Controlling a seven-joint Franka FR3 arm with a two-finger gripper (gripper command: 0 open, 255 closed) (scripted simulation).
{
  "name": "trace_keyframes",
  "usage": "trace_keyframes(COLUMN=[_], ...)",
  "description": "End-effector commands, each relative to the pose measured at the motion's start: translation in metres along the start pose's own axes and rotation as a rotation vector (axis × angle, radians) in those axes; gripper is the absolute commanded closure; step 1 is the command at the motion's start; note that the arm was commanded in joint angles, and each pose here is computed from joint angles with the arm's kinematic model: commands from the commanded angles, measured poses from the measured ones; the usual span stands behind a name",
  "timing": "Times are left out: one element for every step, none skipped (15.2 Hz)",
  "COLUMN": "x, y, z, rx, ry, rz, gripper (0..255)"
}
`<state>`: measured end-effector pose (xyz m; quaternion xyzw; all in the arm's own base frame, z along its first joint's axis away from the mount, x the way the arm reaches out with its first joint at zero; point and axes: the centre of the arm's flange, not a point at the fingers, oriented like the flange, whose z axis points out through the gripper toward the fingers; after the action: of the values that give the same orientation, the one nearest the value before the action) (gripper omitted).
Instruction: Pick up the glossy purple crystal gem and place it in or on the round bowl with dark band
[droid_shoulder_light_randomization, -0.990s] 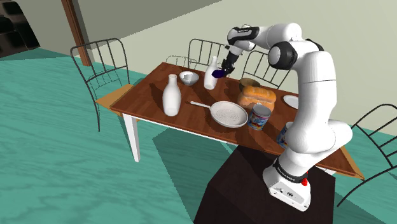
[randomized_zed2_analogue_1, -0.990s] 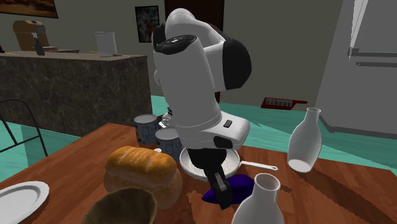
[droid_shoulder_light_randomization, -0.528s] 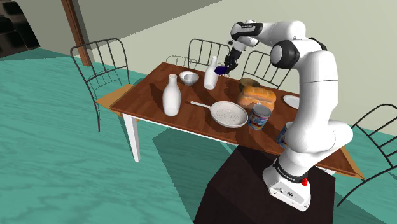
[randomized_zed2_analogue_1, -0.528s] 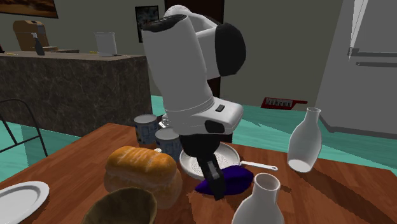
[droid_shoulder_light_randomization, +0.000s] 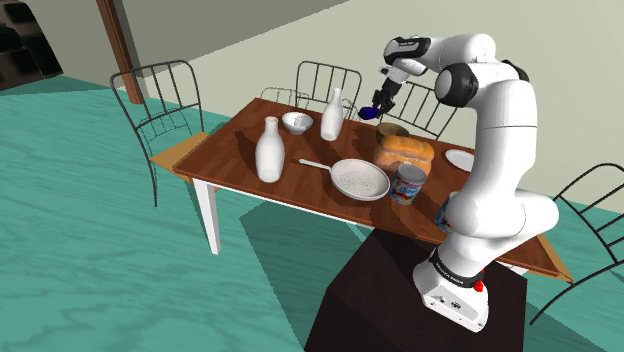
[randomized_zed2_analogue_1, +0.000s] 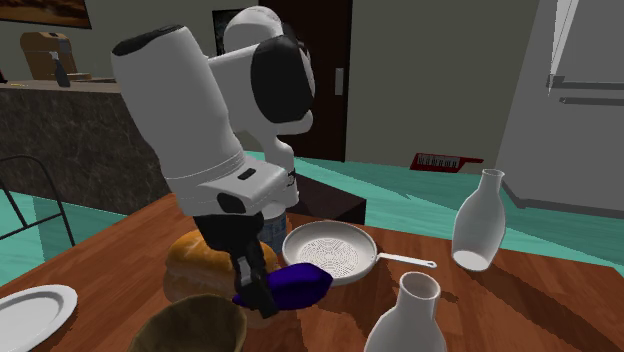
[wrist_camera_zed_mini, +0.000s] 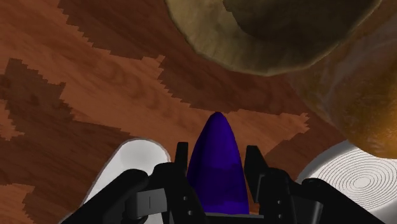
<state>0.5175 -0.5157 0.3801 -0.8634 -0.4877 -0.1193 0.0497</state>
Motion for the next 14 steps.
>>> trace_keyframes(x=[-0.027,-0.039,-0.052,-0.064,-0.077,-0.089,-0.102,-0.114,-0.136,-0.137,-0.139,-0.14,-0.141,-0.143], y=[-0.005,-0.008,-0.011,-0.013,-0.016,-0.019,-0.022,-0.024,-0.029,-0.029,-0.029,-0.03,-0.03,-0.03], z=[-0.008,-0.011,-0.015,-0.018,-0.021,-0.024,-0.028,-0.031,-0.036,-0.031,-0.026,-0.021,-0.016,-0.011], rx=[0.001,0.001,0.001,0.001,0.001,0.001,0.001,0.001,0.001,0.001,0.001,0.001,0.001,0.001], ry=[0.0,0.0,0.0,0.0,0.0,0.0,0.0,0.0,0.0,0.0,0.0,0.0,0.0,0.0], rz=[-0.001,-0.001,-0.001,-0.001,-0.001,-0.001,-0.001,-0.001,-0.001,-0.001,-0.001,-0.001,-0.001,-0.001], gripper=[255,255,255,255,255,255,255,255,255,255,255,255,255,255])
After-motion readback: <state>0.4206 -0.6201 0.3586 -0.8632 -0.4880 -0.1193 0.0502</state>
